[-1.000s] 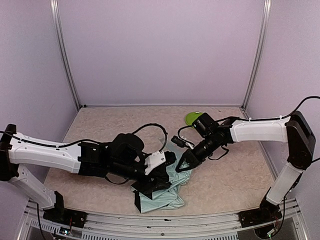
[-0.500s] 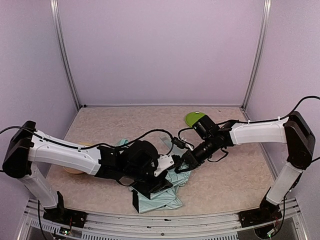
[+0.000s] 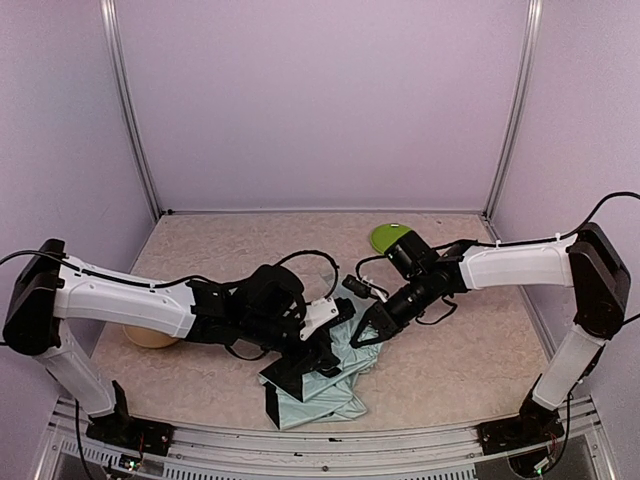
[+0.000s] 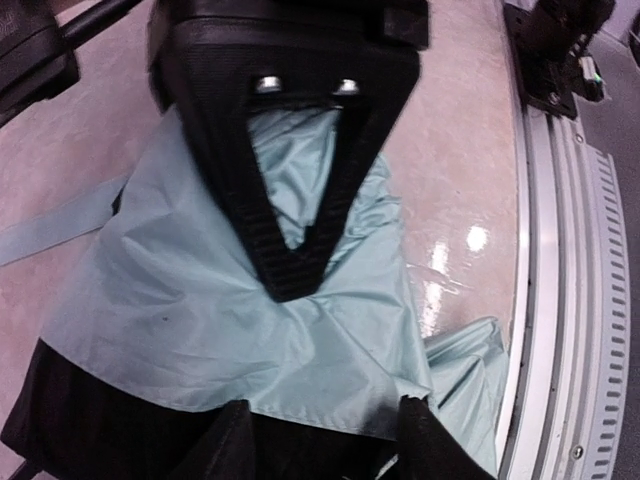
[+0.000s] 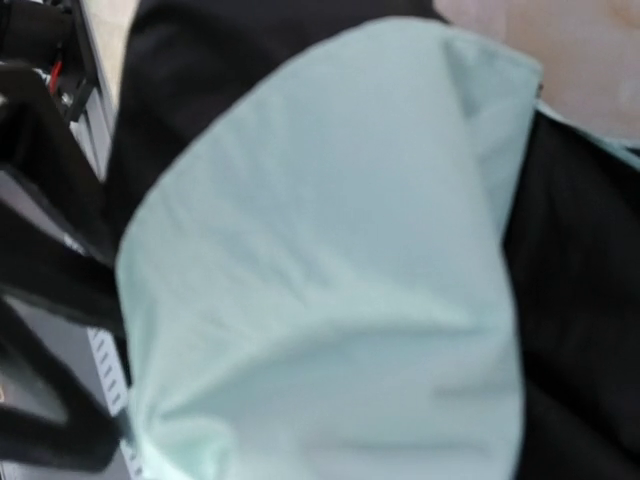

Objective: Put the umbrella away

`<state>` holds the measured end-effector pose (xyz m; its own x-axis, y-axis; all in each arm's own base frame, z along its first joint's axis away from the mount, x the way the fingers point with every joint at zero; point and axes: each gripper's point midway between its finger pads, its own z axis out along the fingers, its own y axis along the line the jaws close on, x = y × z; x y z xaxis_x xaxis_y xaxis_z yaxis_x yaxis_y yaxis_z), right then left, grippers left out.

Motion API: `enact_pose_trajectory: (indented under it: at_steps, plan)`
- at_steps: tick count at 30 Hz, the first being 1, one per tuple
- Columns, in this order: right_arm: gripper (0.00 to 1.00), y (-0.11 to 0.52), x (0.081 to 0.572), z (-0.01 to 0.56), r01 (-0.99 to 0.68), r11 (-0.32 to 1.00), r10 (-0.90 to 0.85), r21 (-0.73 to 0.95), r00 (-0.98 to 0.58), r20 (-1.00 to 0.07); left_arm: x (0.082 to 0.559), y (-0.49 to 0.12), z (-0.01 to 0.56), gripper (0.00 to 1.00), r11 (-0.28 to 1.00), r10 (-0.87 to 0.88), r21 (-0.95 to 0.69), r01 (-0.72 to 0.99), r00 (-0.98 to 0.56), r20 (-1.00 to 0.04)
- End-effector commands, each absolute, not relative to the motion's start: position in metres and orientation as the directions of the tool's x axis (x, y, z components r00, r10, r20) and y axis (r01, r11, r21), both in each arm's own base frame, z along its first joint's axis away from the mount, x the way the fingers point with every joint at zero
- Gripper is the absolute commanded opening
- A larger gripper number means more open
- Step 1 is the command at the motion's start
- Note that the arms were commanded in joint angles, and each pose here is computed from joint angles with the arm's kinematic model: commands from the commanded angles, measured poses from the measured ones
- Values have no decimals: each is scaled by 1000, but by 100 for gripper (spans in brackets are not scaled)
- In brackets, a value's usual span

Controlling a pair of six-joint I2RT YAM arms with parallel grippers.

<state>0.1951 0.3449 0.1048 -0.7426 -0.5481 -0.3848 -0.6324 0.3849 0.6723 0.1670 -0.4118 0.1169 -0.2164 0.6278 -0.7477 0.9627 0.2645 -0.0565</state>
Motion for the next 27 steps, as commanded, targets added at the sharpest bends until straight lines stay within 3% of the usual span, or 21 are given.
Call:
enact_pose_trajectory:
  at_steps: [1,5,9,12,16,19,20,27]
  plan:
    - [3,348,198,122,-670,348,-546,656,-714,-439,151,-423,129,53,193,592,-148,970,-236,-770]
    - [3,347,199,119,-671,356,-549,650,-713,-436,142,-430,134,53,195,575,-189,962,-268,-773]
    - [3,348,199,121,-678,348,-547,647,-708,-447,143,-422,102,52,244,665,-124,962,-259,-701]
    - [3,349,198,124,-682,335,-550,650,-702,-453,159,-415,90,38,301,691,-67,951,-266,-672]
    - [3,348,196,123,-685,329,-556,650,-697,-453,178,-413,93,29,342,689,-11,940,-258,-677]
    - [4,347,193,124,-687,317,-559,654,-692,-456,173,-416,93,6,316,686,-31,948,-251,-682]
    - [7,347,193,124,-690,315,-561,652,-689,-458,170,-417,94,0,307,684,-42,951,-250,-686]
    - [41,348,196,123,-715,303,-564,631,-668,-486,152,-429,145,0,206,594,-96,974,-202,-779]
